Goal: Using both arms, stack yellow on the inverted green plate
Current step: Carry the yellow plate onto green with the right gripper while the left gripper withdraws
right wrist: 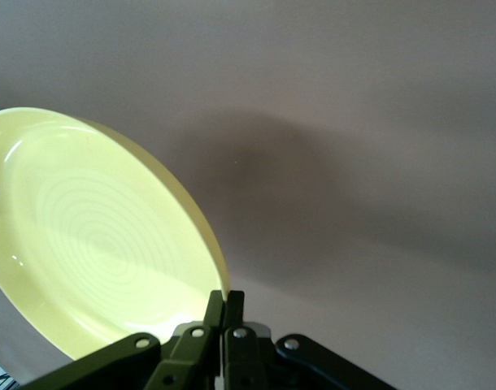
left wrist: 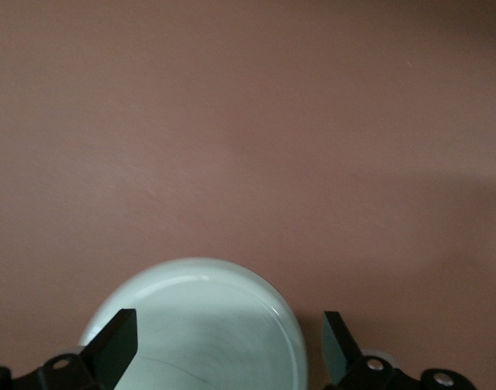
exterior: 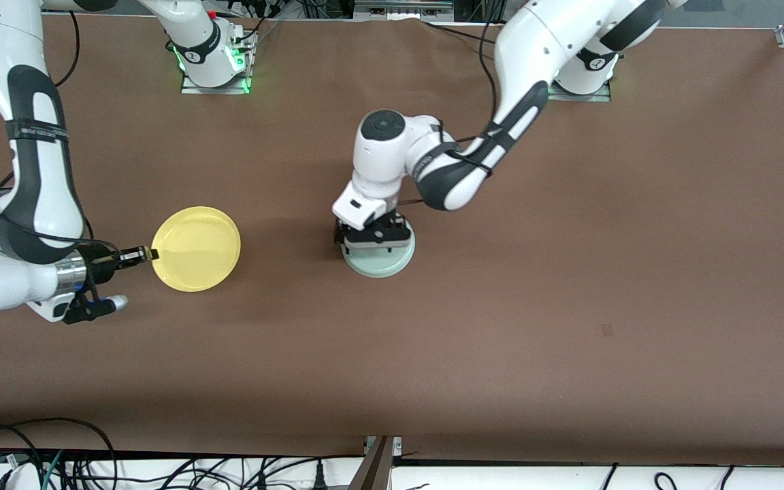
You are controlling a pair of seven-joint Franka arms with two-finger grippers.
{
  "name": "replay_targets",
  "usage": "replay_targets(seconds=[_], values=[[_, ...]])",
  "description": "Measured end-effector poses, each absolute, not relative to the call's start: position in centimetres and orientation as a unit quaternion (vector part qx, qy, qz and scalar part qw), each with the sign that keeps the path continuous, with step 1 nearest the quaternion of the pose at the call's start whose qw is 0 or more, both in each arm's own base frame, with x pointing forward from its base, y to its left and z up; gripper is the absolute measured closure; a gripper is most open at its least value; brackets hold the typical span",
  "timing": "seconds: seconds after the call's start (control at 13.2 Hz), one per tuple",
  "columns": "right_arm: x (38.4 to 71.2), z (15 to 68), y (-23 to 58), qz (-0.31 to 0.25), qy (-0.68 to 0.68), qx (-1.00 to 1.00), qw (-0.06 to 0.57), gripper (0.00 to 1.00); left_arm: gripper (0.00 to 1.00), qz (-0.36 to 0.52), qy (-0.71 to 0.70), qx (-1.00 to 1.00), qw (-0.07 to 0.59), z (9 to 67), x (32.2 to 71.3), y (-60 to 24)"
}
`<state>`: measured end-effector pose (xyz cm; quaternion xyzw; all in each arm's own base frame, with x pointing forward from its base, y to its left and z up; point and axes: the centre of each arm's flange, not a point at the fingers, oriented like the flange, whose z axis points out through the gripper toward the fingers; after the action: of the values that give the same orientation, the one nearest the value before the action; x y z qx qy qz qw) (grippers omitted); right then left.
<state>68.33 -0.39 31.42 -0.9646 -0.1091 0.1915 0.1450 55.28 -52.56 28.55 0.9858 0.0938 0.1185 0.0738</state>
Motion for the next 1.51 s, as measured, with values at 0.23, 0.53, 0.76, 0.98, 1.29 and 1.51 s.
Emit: replay_targets(seconds=[0.23,0.53,0.76,0.98,1.29,1.51], values=[[68.1,28.9,1.8,0.19,-0.107,-0.966,0.141,0.98,0.0,0.077,0.118,0.986,0.091,33.8,60.5,-45.3],[67.6,26.7,7.2,0.182,-0.064,-0.971,0.141,0.98,0.0,0.053,0.104,0.989,0.093,38.9,66.0,-34.0],[66.6,25.6,13.8,0.18,-0.033,-0.973,0.141,0.98,0.0,0.055,0.055,0.996,0.053,43.3,66.9,-28.3],[64.4,23.8,20.5,0.165,-0.004,-0.976,0.139,0.98,0.0,0.034,0.032,0.999,0.022,50.1,64.8,-24.6],[60.9,23.5,27.8,0.162,0.034,-0.975,0.147,0.98,0.0,0.025,0.002,1.0,-0.018,57.1,62.4,-18.3],[59.3,23.9,30.9,0.16,0.05,-0.974,0.151,0.98,0.0,0.008,-0.005,0.999,-0.03,60.7,61.2,-13.9]])
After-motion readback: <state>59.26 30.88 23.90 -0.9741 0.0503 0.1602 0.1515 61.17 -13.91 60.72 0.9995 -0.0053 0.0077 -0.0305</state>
